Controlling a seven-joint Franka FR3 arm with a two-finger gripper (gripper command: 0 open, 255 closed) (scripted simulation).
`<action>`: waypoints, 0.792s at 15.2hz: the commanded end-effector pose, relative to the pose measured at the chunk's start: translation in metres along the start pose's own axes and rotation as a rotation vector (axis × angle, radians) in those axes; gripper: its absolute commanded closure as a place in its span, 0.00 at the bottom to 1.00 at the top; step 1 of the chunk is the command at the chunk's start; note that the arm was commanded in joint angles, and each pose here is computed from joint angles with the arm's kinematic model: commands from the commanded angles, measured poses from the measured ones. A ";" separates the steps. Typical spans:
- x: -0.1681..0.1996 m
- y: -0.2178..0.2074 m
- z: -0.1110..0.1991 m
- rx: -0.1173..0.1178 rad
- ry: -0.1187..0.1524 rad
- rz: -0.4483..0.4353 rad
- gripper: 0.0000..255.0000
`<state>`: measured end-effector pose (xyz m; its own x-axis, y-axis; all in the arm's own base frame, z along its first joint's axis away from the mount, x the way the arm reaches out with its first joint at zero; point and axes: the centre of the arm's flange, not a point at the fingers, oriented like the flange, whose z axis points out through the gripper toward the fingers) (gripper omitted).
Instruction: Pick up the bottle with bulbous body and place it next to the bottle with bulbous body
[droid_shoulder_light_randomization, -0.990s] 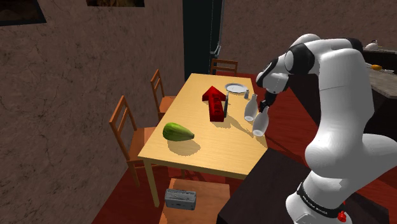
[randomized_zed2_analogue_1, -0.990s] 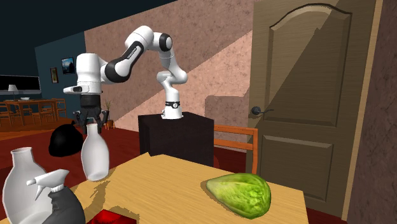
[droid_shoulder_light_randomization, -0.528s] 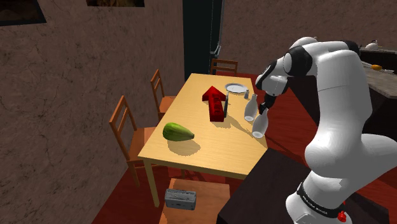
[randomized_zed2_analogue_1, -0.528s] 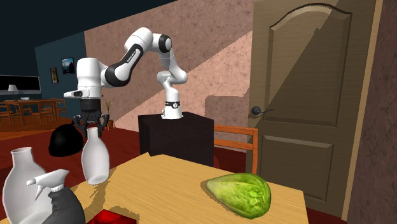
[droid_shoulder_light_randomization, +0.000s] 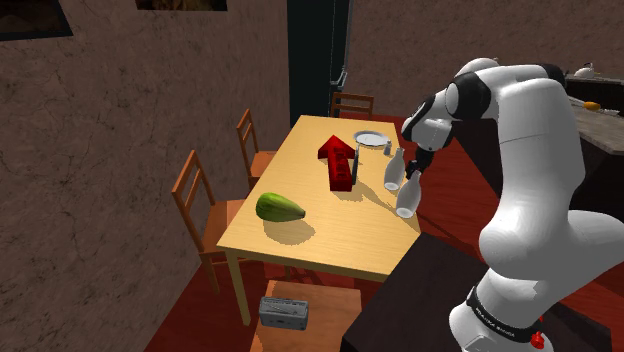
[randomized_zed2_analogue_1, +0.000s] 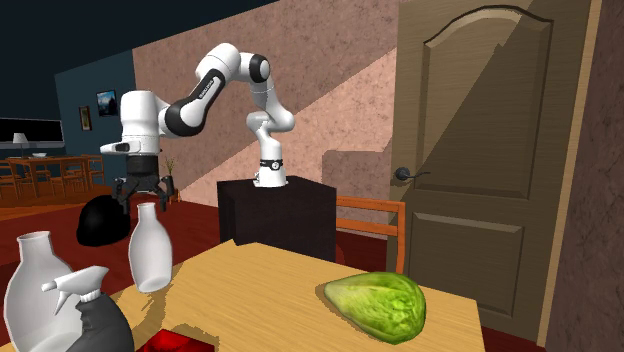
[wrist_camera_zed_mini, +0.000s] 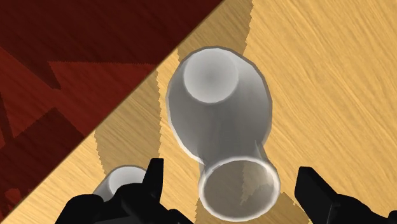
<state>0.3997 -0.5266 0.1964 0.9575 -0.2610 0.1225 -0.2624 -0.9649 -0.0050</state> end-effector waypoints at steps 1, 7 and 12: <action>0.000 0.000 0.000 0.000 0.000 0.000 0.00; 0.000 0.000 -0.050 0.000 0.000 0.000 0.00; 0.000 0.000 -0.050 0.000 0.000 0.000 0.00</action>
<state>0.3936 -0.5253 0.2460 0.9575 -0.2610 0.1226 -0.2624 -0.9649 -0.0049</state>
